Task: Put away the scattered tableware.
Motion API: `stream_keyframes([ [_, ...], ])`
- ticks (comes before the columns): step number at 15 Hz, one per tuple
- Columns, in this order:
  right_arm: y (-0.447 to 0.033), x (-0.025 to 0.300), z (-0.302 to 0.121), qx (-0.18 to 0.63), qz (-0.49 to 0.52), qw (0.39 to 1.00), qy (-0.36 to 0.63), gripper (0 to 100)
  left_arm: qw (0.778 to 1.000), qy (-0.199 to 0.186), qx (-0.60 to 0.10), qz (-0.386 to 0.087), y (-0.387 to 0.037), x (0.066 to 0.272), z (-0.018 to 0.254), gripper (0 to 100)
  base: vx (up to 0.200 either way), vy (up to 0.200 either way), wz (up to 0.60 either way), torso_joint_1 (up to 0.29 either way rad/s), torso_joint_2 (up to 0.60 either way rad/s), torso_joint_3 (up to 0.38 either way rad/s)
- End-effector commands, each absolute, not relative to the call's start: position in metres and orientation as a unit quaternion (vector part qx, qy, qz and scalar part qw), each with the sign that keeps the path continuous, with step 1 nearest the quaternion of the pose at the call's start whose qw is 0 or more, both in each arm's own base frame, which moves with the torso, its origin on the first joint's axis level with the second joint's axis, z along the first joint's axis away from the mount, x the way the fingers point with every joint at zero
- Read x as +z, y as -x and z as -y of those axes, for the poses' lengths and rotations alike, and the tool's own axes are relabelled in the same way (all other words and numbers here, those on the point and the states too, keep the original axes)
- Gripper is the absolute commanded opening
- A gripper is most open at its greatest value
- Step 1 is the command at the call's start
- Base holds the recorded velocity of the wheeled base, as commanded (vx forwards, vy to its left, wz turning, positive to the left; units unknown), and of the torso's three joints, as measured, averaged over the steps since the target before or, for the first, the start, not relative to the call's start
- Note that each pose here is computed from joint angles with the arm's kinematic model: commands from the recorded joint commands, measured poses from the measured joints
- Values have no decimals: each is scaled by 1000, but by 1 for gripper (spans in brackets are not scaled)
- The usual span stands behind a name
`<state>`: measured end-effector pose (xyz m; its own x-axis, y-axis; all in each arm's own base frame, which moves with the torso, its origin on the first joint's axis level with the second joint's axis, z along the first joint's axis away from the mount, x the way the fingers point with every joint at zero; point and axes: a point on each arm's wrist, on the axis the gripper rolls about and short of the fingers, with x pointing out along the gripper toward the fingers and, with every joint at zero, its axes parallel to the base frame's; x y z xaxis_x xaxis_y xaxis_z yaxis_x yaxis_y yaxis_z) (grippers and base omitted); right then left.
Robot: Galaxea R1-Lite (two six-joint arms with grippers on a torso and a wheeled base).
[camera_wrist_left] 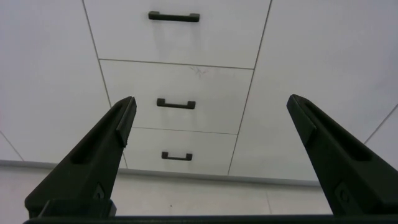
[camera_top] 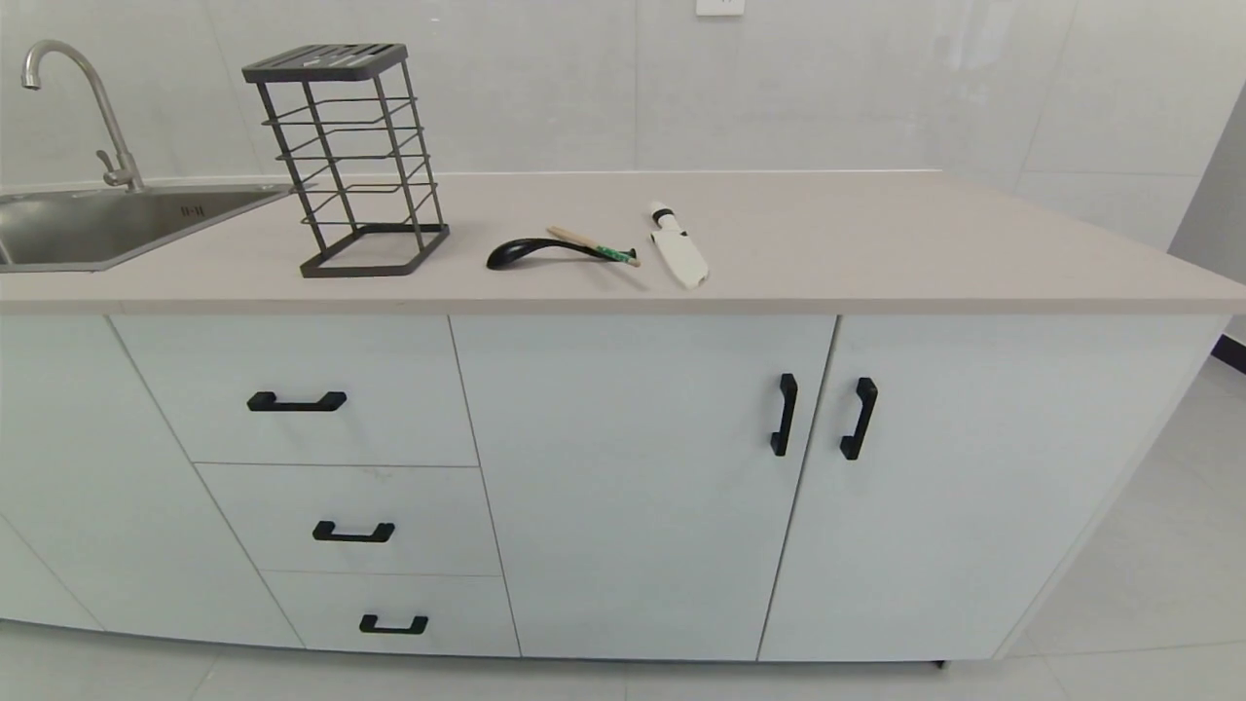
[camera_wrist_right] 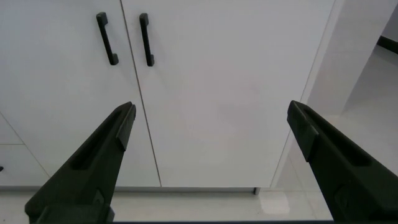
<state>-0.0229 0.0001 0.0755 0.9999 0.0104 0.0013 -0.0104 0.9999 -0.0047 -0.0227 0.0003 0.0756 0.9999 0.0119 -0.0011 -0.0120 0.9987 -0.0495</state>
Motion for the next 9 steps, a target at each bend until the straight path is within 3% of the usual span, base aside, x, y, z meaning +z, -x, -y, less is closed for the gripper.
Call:
stream_keyframes([
  [1, 23, 76, 0, 5, 1, 1000, 2, 100, 1000, 25, 6, -1, 23, 76, 0, 100, 0, 200, 0, 7, 2, -2],
  [3, 23, 76, 0, 5, 1, 1000, 2, 100, 1000, 25, 6, -1, 23, 76, 0, 100, 0, 200, 0, 2, 2, 2],
  [9, 23, 76, 0, 5, 1, 1000, 3, 100, 1000, 25, 6, -1, 23, 76, 0, 100, 0, 0, 0, 0, 0, 0],
])
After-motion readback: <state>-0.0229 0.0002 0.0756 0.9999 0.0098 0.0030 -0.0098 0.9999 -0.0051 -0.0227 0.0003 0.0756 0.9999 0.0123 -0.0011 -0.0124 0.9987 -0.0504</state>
